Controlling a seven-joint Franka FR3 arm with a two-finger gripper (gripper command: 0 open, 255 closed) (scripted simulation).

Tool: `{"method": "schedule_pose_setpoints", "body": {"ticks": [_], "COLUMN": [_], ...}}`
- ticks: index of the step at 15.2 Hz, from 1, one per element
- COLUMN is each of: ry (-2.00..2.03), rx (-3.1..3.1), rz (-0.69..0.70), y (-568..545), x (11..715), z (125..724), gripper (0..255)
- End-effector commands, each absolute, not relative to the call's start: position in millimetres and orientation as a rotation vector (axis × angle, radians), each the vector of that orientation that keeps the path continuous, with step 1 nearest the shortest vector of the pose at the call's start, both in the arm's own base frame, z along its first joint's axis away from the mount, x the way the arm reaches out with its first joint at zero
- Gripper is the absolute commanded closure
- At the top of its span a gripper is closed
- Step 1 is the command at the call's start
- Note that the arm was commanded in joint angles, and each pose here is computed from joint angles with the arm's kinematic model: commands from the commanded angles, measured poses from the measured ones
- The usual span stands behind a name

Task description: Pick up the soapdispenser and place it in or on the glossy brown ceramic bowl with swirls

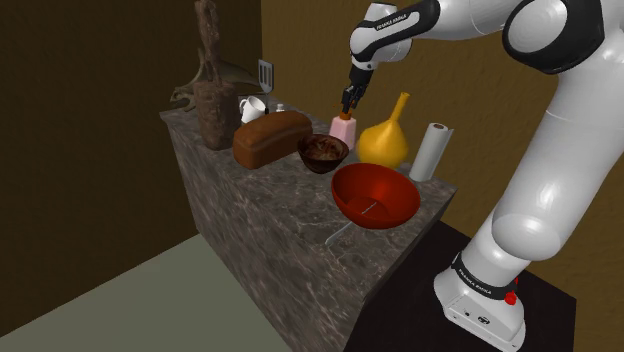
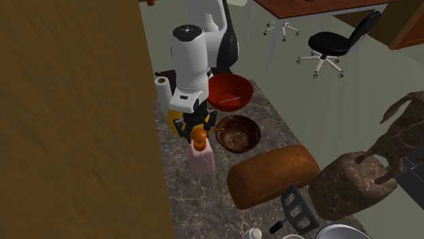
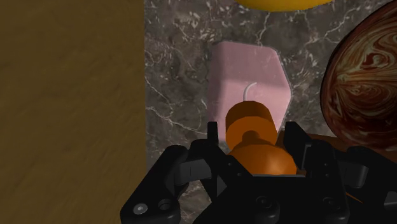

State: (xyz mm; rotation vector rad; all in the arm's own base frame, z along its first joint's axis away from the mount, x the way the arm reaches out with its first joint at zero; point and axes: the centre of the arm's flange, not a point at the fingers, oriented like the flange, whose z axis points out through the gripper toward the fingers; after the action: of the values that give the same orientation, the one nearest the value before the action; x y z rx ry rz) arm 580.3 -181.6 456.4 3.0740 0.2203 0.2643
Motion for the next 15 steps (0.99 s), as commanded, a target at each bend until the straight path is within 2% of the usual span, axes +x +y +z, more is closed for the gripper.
{"method": "schedule_pose_setpoints", "body": {"ticks": [1,15], "ry": [0.221,0.221], "rx": [3.074,3.074], "rz": [0.264,0.264], "y": [-181.5,-181.5], "x": [580.4,580.4], "z": [456.1,530.0], "gripper": [255,255]}}
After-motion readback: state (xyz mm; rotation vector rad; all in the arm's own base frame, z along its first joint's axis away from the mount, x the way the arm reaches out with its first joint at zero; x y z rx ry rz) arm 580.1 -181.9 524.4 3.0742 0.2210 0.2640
